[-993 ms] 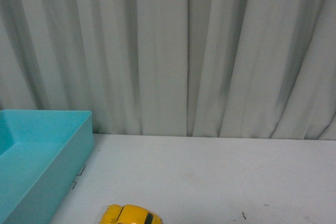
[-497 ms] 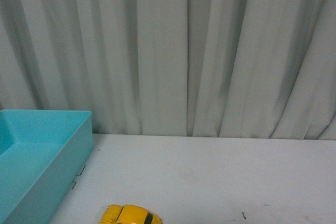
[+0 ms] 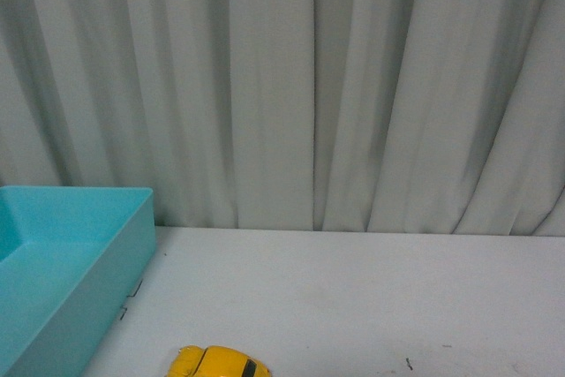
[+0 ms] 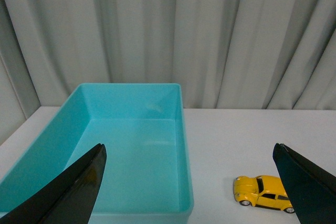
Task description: Wind up and store yellow beetle toy
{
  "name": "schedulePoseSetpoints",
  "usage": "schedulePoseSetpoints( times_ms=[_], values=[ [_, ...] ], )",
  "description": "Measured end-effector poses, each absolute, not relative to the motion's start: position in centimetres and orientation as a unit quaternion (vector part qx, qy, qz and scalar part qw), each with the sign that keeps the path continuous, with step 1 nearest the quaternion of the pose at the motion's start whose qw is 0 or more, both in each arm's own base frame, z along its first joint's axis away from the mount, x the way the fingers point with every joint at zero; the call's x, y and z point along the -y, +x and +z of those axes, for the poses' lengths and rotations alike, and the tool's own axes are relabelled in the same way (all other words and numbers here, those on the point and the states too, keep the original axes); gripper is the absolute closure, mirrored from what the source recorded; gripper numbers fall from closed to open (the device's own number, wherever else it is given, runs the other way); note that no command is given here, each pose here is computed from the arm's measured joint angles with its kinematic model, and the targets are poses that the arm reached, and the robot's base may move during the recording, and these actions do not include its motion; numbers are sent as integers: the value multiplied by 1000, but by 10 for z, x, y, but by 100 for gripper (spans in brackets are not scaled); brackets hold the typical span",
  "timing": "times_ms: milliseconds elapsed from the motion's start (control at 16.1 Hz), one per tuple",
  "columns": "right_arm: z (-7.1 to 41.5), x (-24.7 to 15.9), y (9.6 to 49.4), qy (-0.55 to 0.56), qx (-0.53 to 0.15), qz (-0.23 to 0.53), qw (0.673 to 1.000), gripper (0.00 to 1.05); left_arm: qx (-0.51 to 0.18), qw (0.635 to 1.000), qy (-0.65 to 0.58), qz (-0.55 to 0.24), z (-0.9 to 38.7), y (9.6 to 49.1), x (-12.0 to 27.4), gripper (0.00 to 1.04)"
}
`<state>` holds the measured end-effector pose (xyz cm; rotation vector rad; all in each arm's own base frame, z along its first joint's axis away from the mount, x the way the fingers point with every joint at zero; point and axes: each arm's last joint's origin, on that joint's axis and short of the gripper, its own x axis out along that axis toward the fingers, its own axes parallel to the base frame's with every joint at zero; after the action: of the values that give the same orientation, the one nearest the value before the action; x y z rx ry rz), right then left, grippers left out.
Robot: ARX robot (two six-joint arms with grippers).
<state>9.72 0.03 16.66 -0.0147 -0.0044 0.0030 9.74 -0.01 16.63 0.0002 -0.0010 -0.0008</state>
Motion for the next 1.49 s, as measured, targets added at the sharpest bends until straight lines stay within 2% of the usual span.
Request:
schedulePoseSetpoints(
  times_ms=[186,248,310,373,435,497,559,621,745,869,993,1118,1366,1490],
  values=[
    [167,0,97,-7,2,2,1000,44,0,1000,0,0,166,97,0,7],
    [167,0,97,-7,2,2,1000,32,-29,1000,-12,-2,165,97,0,7],
    [167,0,97,-7,2,2,1000,26,-93,995,-36,-8,166,96,0,7],
    [167,0,97,-7,2,1,1000,25,-115,992,-42,-8,166,97,-1,7],
    [167,0,97,-7,3,1,1000,10,-214,971,-109,14,180,106,-2,7],
    [167,0,97,-7,2,0,1000,5,-195,973,-125,14,204,122,-2,7],
    [167,0,97,-7,3,0,1000,7,-144,983,-112,-12,240,154,6,7],
    [167,0,97,-7,3,-1,1000,7,-137,986,-94,-32,248,175,14,7],
    [167,0,97,-7,2,0,1000,7,-163,979,-30,-120,247,223,45,7],
    [167,0,97,-7,2,0,1000,7,-186,956,67,-218,247,267,80,7],
    [167,0,97,-7,2,0,1000,7,-215,910,168,-312,239,288,106,7],
    [167,0,97,-7,2,0,1000,7,-243,842,294,-381,228,293,126,7],
    [167,0,97,-7,2,0,1000,7,-288,686,497,-447,185,300,145,7],
    [167,0,97,-7,2,0,1000,7,-284,628,563,-457,167,311,154,7]
  ],
)
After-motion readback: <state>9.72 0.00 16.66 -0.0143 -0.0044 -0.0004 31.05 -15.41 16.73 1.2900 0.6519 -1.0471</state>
